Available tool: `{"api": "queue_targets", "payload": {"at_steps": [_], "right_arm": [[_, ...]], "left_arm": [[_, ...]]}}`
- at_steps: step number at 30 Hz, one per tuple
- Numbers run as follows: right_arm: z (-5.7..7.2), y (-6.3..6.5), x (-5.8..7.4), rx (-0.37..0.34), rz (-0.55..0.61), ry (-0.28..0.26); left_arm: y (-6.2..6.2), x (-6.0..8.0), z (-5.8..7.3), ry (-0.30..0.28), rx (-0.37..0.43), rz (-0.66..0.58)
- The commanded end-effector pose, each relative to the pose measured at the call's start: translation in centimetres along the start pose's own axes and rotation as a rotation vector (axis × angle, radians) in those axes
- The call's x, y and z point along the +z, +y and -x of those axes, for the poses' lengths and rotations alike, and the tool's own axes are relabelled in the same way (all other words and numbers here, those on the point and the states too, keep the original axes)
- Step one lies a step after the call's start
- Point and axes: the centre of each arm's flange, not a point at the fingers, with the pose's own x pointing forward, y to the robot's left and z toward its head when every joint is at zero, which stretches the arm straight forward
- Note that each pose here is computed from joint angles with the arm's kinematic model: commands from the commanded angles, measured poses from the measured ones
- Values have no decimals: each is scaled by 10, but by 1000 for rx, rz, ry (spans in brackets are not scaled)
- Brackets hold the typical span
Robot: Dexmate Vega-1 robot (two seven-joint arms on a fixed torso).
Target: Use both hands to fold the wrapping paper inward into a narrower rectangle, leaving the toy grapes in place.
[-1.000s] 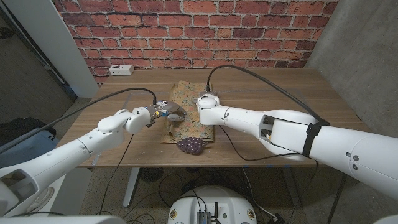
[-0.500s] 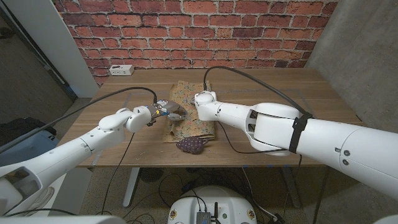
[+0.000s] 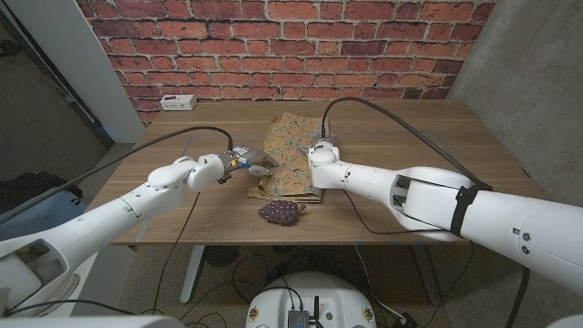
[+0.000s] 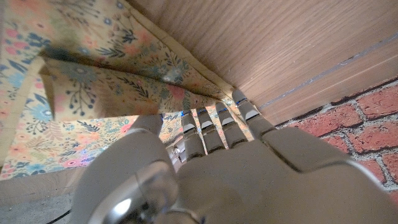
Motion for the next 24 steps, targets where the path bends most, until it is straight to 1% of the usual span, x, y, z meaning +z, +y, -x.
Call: {"api": "queue_targets", "payload": {"at_steps": [1, 3, 7, 10, 13, 15, 18, 20, 24], "right_arm": [[82, -27, 55, -135, -168, -269], [87, -26, 54, -159, -184, -301], [96, -27, 52, -200, -224, -341], [103, -28, 50, -269, -266, -348], [110, -30, 47, -344, -316, -342], [113, -32, 43, -371, -342, -335], [116, -33, 39, -379, -343, -315], [118, -31, 36, -381, -341, -290], [122, -27, 30, -383, -351, -264]], "left_arm": [[0, -2, -8, -6, -12, -1], [0, -2, -9, -9, -14, 0], [1, -2, -10, -10, -13, -1], [2, -2, -11, -12, -12, -2], [2, -1, -11, -15, -14, -1], [2, -1, -12, -15, -16, -1], [2, -1, -12, -14, -15, -1], [3, -1, -13, -14, -13, 0], [3, 0, -14, -16, -15, -2]]}}
